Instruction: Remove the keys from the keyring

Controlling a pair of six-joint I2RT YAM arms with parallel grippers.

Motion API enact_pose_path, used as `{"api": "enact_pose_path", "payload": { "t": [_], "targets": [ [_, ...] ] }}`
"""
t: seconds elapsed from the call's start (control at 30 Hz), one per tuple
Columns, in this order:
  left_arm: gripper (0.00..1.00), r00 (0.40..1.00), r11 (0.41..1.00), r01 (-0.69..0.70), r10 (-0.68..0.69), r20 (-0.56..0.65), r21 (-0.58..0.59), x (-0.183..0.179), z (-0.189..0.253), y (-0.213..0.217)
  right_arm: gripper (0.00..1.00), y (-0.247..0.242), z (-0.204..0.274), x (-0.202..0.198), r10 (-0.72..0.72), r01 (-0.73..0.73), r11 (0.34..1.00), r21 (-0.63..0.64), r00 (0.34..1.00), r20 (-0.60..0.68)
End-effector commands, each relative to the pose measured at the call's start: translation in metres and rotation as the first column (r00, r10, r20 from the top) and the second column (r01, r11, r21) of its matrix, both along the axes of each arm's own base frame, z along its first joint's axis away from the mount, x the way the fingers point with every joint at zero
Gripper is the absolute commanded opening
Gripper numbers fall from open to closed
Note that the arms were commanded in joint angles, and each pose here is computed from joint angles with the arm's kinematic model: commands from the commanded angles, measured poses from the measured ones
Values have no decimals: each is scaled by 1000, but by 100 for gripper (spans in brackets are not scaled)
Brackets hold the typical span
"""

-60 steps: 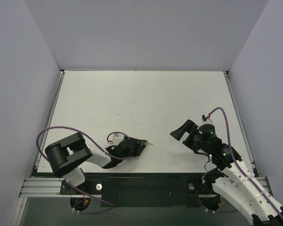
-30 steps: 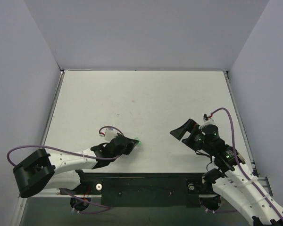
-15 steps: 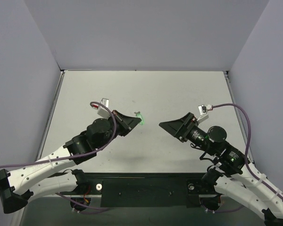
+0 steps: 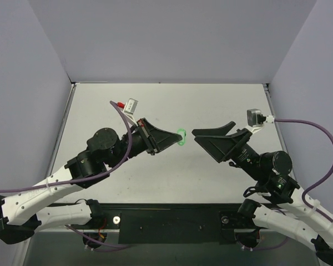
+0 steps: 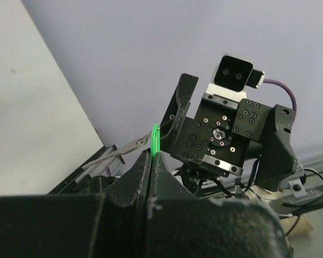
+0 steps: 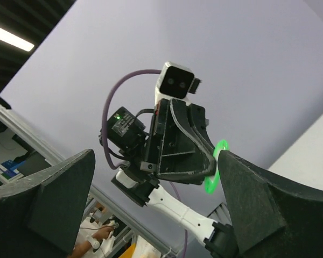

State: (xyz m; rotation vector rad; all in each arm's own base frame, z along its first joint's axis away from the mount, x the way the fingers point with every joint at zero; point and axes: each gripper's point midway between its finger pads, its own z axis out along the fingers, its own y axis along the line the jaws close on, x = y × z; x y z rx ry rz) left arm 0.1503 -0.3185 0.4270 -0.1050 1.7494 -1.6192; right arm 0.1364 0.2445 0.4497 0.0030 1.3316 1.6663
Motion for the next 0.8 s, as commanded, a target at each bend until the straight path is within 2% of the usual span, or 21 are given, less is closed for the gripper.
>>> {"api": "enact_pose_path", "payload": {
  "t": [0.0, 0.07, 0.27, 0.63, 0.77],
  "targets": [
    [0, 987, 977, 139, -122, 109, -163, -32, 71, -7, 92, -25, 73, -33, 8, -46, 986, 161, 973, 230],
    [0, 979, 963, 185, -162, 126, -197, -42, 85, -8, 92, -29, 81, -38, 8, -52, 985, 166, 967, 255],
    [0, 970, 938, 232, -202, 137, -257, -60, 111, -12, 89, -35, 88, -45, -6, -19, 997, 77, 950, 312],
    [0, 964, 890, 265, -237, 120, -372, -80, 137, -33, 67, -29, 102, -64, 81, -101, 994, 32, 919, 387],
    [0, 971, 879, 238, -213, 107, -412, -80, 145, -31, 62, -35, 100, -67, 71, -92, 995, 35, 917, 392]
  ]
}}
